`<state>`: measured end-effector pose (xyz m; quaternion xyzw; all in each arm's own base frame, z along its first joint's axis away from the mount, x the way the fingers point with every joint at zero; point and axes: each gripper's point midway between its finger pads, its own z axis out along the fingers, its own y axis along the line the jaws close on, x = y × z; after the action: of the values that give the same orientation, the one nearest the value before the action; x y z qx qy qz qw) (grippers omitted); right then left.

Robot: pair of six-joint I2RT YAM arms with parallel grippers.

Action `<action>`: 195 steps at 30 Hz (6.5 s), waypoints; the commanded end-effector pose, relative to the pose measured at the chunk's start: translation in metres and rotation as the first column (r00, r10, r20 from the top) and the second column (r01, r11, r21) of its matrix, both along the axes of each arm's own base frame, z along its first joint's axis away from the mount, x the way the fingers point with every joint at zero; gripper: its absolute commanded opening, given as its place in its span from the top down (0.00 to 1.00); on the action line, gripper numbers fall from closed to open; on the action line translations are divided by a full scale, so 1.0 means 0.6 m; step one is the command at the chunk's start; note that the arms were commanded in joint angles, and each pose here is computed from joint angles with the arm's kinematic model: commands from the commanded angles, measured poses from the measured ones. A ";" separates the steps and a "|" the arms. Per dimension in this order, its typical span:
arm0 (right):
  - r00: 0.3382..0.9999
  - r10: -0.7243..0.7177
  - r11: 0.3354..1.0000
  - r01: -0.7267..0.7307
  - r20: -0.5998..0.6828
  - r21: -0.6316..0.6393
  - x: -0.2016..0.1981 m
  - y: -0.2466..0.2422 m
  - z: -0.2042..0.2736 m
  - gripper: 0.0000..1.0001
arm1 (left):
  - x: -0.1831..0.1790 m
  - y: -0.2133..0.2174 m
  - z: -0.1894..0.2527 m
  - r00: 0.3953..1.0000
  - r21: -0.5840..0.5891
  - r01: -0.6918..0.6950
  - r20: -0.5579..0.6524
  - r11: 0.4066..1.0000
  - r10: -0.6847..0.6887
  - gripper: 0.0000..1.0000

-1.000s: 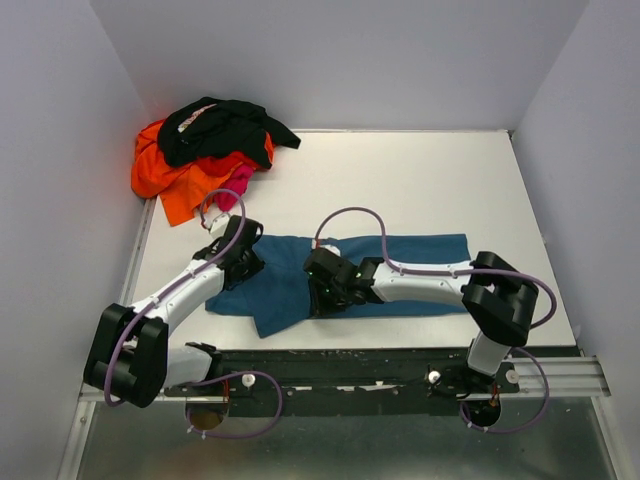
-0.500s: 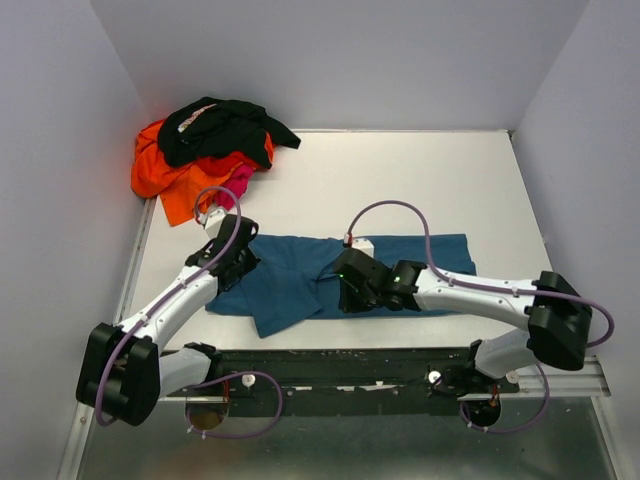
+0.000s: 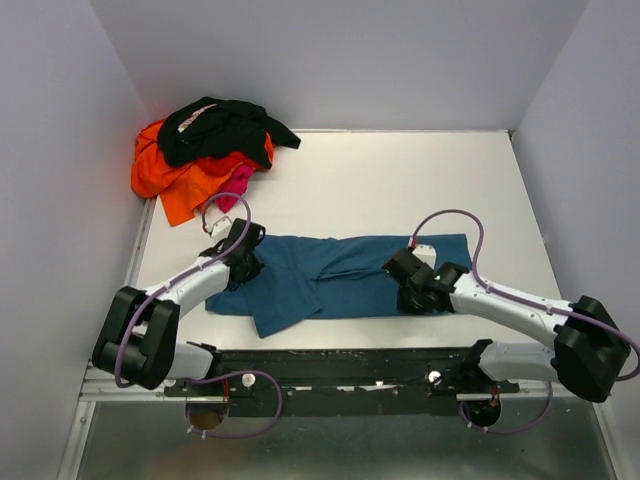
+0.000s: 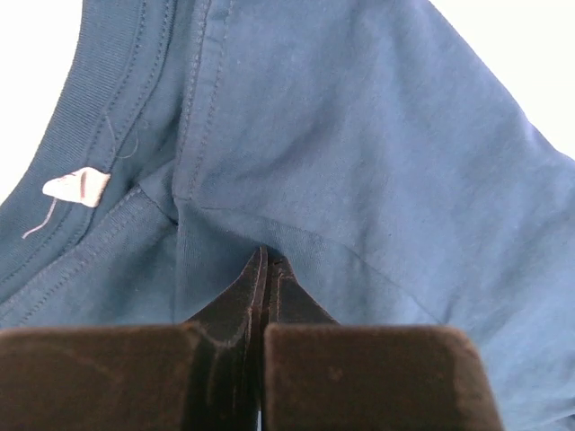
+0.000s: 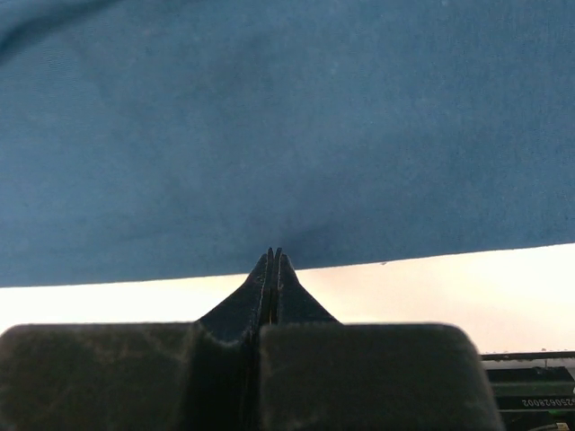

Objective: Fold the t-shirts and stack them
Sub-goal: Rotate the tshirt 90 degrees, then grab the bottom of the folded rectangular tshirt with both arms

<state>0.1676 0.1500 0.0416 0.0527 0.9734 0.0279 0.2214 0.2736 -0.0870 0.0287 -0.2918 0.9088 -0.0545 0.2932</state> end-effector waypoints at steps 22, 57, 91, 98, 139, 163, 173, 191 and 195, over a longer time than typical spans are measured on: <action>0.911 0.409 0.881 -0.378 -0.057 0.285 -0.051 0.325 -0.038 0.99 | 0.273 -0.279 -0.070 0.952 -0.076 0.287 -0.088 0.955 -0.293 1.00; 0.941 0.275 0.947 -0.229 -0.199 0.225 -0.061 0.134 -0.065 0.99 | 0.550 -0.401 -0.028 0.917 -0.277 0.383 0.230 0.881 -0.326 1.00; 0.996 0.063 0.983 -0.074 0.070 0.170 0.335 0.081 0.087 0.99 | 0.204 -0.306 0.105 0.888 -0.089 0.439 0.196 0.894 -0.416 1.00; 1.000 0.020 0.991 -0.019 -0.013 0.131 0.354 0.074 0.022 0.99 | 0.229 -0.305 0.052 0.903 -0.035 0.420 0.112 0.907 -0.414 1.00; 0.997 0.076 0.955 -0.073 0.002 0.288 0.208 0.038 0.063 0.58 | 0.171 -0.231 0.111 0.878 0.048 0.460 0.120 0.886 -0.463 0.09; 0.939 0.197 0.936 -0.094 -0.281 0.340 -0.107 0.020 -0.047 0.59 | -0.258 -0.249 0.000 0.806 -0.333 0.517 -0.119 0.788 -0.579 0.37; 0.946 0.217 0.924 -0.120 -0.241 0.364 -0.095 0.031 -0.030 0.59 | -0.294 -0.250 -0.023 0.798 -0.405 0.490 -0.147 0.772 -0.584 0.47; 0.946 0.183 0.940 -0.089 -0.267 0.329 -0.109 0.013 -0.042 0.99 | -0.318 -0.199 -0.034 0.789 -0.320 0.484 -0.243 0.815 -0.564 0.53; 0.942 0.187 0.937 -0.087 -0.278 0.337 -0.117 0.012 -0.045 0.99 | -0.319 -0.206 -0.031 0.797 -0.354 0.474 -0.217 0.807 -0.563 0.62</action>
<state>0.1086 0.1642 0.0208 0.0175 0.9765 0.2034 0.0685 0.0916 -0.2270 0.0210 -0.0642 0.9640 -0.2436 0.0848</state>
